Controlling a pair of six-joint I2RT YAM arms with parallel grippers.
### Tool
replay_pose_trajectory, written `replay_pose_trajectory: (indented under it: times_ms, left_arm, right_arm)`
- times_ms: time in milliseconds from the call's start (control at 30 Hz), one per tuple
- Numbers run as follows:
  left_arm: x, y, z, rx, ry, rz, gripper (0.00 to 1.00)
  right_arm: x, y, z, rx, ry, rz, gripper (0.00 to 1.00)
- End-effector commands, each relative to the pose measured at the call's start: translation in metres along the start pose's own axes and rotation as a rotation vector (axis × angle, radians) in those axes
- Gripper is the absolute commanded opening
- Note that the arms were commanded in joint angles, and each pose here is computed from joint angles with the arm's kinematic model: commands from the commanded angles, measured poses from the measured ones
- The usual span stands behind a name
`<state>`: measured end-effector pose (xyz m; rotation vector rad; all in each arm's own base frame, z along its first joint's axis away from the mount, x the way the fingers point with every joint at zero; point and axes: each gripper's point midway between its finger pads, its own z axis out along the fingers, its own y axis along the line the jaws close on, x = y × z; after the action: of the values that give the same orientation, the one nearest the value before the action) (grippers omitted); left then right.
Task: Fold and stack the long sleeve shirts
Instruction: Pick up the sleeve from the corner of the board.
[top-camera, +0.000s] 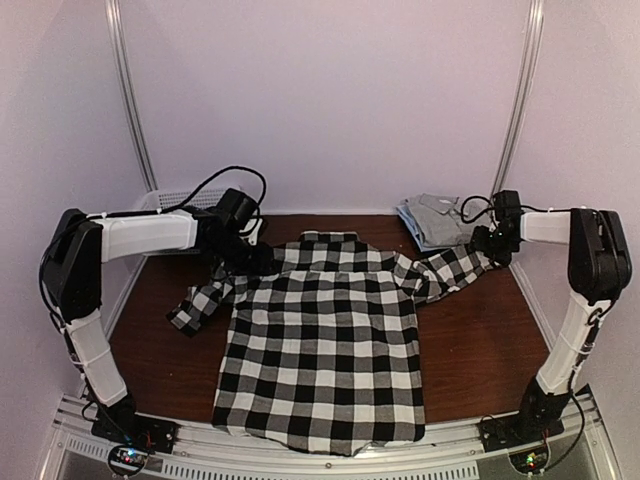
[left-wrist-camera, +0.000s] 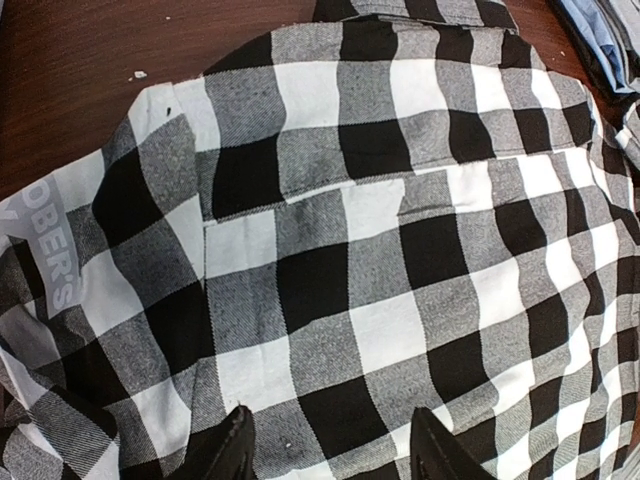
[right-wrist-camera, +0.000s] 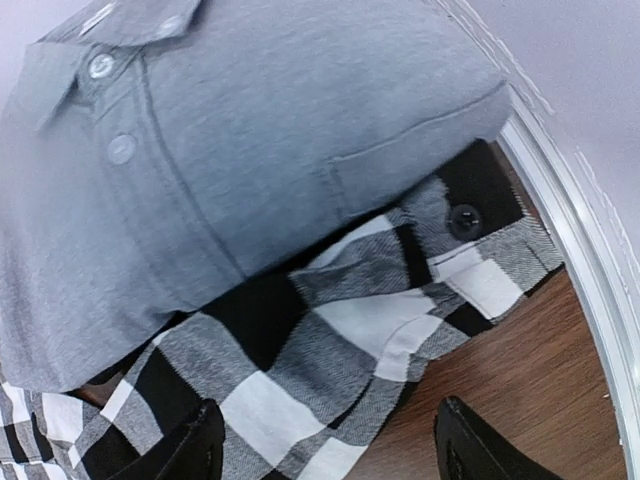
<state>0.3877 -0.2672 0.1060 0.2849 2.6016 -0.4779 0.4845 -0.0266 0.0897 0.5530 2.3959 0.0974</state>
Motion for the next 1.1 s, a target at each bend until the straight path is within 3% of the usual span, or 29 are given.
replay_pose_trajectory:
  times_ms: [0, 367, 633, 833, 1067]
  left_arm:
    - [-0.01, -0.015, -0.014, 0.047, -0.038, 0.017, 0.54]
    - [-0.006, -0.014, -0.016, 0.049, -0.034, 0.013, 0.54]
    - [-0.006, -0.014, -0.016, 0.048, -0.035, 0.01, 0.54]
    - [-0.007, -0.014, -0.019, 0.04, -0.034, 0.011, 0.53]
    - [-0.01, -0.013, -0.024, 0.029, -0.041, 0.014, 0.53]
  right_arm:
    - [-0.023, -0.013, -0.002, -0.08, -0.076, 0.118, 0.73]
    - [-0.037, -0.02, 0.018, -0.229, -0.124, 0.279, 0.71]
    - [-0.034, -0.025, 0.039, -0.24, -0.096, 0.352, 0.59]
    - [-0.037, -0.031, 0.047, -0.25, -0.125, 0.393, 0.53]
    - [-0.043, -0.037, 0.052, -0.253, -0.163, 0.391, 0.39]
